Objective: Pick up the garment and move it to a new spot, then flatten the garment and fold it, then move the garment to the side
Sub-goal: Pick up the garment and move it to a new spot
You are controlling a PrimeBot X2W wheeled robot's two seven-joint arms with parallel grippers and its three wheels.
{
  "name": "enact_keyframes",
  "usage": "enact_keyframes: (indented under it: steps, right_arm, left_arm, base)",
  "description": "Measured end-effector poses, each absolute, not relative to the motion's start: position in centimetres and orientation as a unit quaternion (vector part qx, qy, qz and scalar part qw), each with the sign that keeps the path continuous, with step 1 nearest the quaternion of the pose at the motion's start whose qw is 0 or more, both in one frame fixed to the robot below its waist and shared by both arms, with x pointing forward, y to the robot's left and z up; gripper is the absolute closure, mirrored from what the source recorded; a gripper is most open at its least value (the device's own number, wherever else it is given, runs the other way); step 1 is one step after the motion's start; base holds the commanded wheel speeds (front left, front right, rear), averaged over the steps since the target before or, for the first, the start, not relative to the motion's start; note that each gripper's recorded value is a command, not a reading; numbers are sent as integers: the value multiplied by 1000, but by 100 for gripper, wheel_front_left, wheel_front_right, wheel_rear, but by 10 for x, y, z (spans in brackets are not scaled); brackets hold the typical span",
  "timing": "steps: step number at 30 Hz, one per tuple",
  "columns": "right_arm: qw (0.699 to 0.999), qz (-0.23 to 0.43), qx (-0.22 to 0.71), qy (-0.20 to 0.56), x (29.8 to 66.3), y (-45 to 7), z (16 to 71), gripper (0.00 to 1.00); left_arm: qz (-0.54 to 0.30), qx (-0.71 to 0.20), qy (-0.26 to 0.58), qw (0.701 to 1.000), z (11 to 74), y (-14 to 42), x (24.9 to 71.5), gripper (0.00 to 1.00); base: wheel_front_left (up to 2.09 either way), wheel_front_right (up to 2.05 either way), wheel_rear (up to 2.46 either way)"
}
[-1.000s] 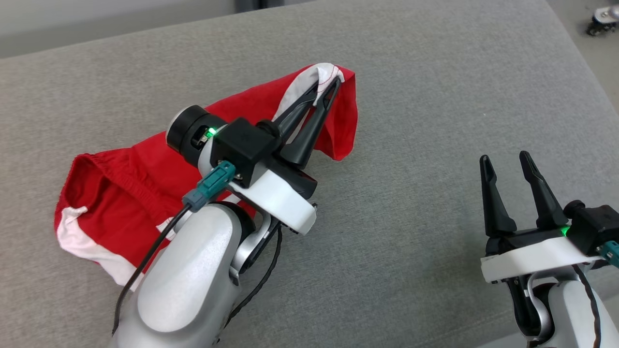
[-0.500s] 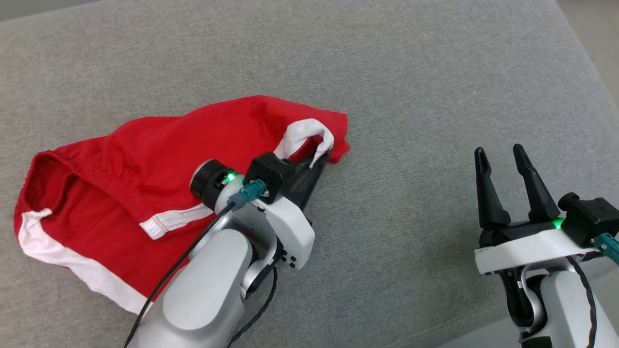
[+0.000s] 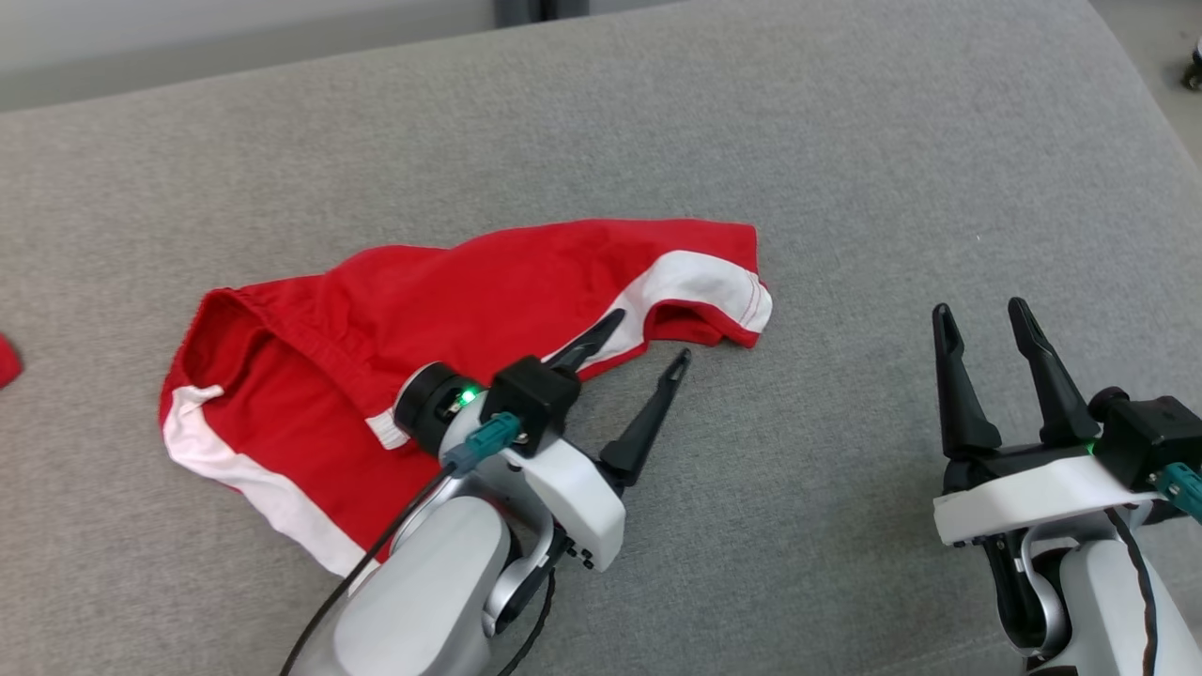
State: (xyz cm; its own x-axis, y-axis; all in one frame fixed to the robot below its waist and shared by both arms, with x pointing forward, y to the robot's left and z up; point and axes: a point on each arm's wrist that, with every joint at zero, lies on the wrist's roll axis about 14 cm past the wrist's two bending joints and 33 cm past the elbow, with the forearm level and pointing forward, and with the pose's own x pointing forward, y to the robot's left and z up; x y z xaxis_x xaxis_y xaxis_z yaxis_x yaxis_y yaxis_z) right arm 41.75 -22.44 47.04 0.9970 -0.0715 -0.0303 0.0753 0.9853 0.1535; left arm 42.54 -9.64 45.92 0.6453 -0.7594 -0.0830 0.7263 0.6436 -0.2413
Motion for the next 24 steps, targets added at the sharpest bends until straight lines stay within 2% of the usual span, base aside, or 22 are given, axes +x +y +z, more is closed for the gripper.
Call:
enact_keyframes:
  steps: [7,12,24]
  right_arm:
    - [997,-24,78,6,415,-216,480,0]
    - [997,-7,78,4,414,-204,485,0]
    - [997,20,76,1,408,-185,496,0]
  left_arm:
    - [-313,-114,62,941,474,-45,441,0]
    - [-213,-118,42,969,480,14,452,0]
    - [-37,-108,4,993,493,140,441,0]
  base:
    - [0,0,0]
    - [0,0,0]
    - [0,0,0]
